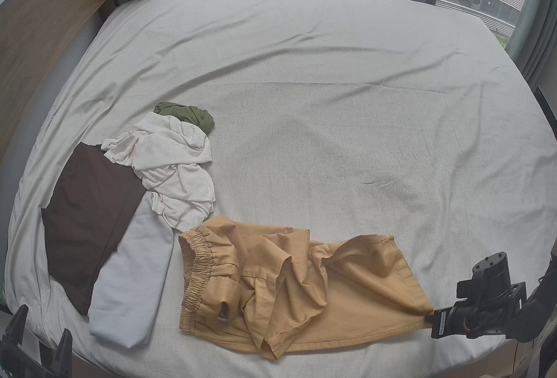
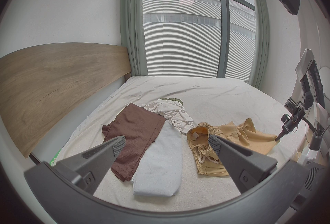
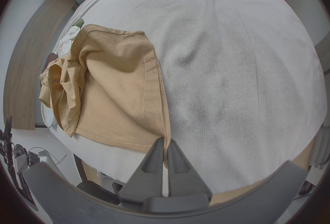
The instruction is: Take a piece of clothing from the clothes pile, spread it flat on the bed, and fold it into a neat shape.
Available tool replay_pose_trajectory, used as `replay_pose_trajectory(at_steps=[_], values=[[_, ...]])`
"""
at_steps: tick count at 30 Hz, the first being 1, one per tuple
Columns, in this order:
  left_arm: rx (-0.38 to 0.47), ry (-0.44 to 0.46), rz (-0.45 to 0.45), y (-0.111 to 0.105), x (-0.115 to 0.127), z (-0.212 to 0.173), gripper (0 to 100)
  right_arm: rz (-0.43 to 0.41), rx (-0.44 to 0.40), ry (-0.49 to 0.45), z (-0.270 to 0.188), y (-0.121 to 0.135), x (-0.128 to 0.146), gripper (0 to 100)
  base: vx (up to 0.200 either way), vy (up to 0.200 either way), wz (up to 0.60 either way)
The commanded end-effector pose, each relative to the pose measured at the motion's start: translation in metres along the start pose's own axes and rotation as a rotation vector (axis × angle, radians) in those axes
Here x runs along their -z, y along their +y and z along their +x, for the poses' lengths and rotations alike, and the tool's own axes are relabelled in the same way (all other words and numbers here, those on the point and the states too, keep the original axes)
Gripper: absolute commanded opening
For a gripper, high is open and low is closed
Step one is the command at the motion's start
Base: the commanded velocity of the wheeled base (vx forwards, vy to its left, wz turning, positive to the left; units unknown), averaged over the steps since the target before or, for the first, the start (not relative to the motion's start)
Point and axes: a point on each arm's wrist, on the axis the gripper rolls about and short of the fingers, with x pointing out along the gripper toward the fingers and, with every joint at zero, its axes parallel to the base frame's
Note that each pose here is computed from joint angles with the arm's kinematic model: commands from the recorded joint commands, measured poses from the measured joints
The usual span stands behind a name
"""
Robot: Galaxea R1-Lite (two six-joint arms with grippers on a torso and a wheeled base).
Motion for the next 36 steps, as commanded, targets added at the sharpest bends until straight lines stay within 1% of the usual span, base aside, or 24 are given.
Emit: replay_pose_trajectory(at_steps=[1, 4, 11, 25, 26, 33, 34, 35, 36], values=[[0.000, 0.001, 0.000, 0.000, 0.005, 0.000, 100, 0.015, 0.023, 0.026, -0.002, -0.005, 0.005, 0, 0.000, 0.000, 0.00], [0.000, 0.001, 0.000, 0.000, 0.005, 0.000, 100, 0.019, 0.030, 0.043, -0.007, -0.007, 0.007, 0, 0.000, 0.000, 0.00], [0.000, 0.001, 0.000, 0.000, 0.005, 0.000, 100, 0.026, 0.039, 0.033, -0.015, -0.010, 0.007, 0, 0.000, 0.000, 0.00], [0.000, 0.001, 0.000, 0.000, 0.005, 0.000, 100, 0.023, 0.033, 0.050, -0.015, -0.010, 0.008, 0, 0.000, 0.000, 0.00], [0.000, 0.001, 0.000, 0.000, 0.005, 0.000, 100, 0.022, 0.034, 0.053, -0.015, -0.011, 0.009, 100, 0.000, 0.000, 0.00], [0.000, 0.001, 0.002, 0.000, 0.005, 0.000, 100, 0.021, 0.020, 0.017, -0.018, -0.009, 0.006, 100, 0.000, 0.000, 0.00], [0.000, 0.001, 0.003, 0.000, 0.005, 0.000, 100, 0.013, -0.011, -0.048, -0.025, -0.006, 0.001, 100, 0.000, 0.000, 0.00], [-0.002, 0.001, 0.005, 0.000, 0.005, 0.000, 100, 0.005, -0.029, -0.073, -0.028, -0.004, 0.000, 100, 0.000, 0.000, 0.00], [0.000, 0.001, 0.005, 0.000, 0.005, 0.000, 100, -0.019, -0.065, -0.108, -0.032, 0.002, -0.002, 100, 0.000, 0.000, 0.00]])
